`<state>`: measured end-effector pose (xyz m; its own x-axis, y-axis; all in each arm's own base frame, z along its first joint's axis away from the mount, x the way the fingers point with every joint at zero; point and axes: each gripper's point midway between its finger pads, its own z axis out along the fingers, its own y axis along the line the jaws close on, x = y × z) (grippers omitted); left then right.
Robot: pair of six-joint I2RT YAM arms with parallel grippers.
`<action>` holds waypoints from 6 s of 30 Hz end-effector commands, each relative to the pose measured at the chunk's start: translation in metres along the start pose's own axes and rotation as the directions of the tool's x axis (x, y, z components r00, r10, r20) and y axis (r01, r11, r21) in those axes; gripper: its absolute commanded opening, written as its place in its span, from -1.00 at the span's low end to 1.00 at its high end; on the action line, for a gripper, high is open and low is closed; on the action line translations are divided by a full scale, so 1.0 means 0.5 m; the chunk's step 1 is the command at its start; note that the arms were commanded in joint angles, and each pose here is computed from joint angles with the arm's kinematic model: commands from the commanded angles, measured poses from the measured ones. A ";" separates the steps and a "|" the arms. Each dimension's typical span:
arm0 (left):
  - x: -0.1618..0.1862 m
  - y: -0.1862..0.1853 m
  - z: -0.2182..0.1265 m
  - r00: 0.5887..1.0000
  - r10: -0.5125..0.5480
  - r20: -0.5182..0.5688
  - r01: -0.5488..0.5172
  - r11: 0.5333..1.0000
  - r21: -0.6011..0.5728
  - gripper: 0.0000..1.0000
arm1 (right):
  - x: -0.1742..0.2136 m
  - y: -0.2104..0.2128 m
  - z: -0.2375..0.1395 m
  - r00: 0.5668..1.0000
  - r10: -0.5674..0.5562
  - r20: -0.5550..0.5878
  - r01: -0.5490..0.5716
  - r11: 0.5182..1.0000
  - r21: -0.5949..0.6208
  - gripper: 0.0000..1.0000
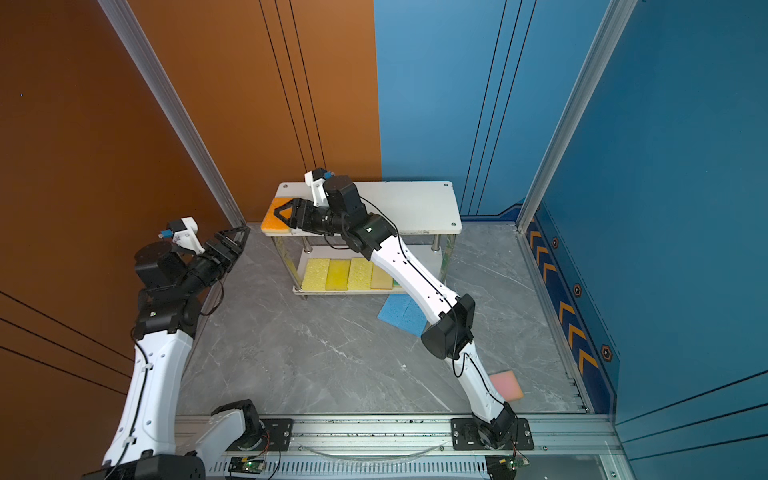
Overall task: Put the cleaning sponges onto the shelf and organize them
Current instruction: 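Press the orange sponge flat on the top shelf while the left gripper approaches, then open the right gripper and slide it back from the orange sponge, then withdraw the right arm toward the floor yellow sponge while the left arm lowers, then lower the open right gripper over the yellow sponge beside the blue sponges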
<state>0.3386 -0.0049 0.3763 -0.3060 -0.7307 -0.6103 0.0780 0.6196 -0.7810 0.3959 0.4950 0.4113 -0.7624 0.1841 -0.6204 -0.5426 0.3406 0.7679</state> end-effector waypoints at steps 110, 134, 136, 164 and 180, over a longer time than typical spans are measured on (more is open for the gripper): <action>0.237 0.073 -0.074 0.947 -0.117 -0.300 0.108 0.993 -0.045 0.45 | 0.187 0.096 -0.001 0.977 -0.082 -0.196 0.078 0.997 -0.029 0.33; 0.481 0.114 -0.061 0.833 -0.066 -0.550 0.022 0.996 -0.087 0.70 | 0.428 -0.321 -0.483 0.973 0.175 -0.153 -0.040 0.775 0.630 0.60; 0.511 0.119 -0.050 0.817 -0.056 -0.574 0.005 0.996 -0.089 0.85 | 0.454 -0.371 -0.524 0.967 0.222 -0.125 -0.081 0.731 0.678 0.60; 0.597 0.125 0.000 0.766 -0.053 -0.641 0.025 0.998 -0.053 0.95 | 0.366 -0.711 -0.751 0.901 0.324 0.290 -0.407 0.392 0.825 0.69; 0.581 0.142 -0.005 0.776 -0.085 -0.625 0.048 0.996 -0.076 0.96 | 0.353 -0.768 -0.712 0.898 0.372 0.233 -0.386 0.417 0.823 0.68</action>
<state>0.2558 -0.1732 0.1436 -0.8327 -0.4389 -0.3375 -0.0077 0.6186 -0.7856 0.3410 0.0664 0.0670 -0.7891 0.5285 -0.3129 0.3793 0.8201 0.4285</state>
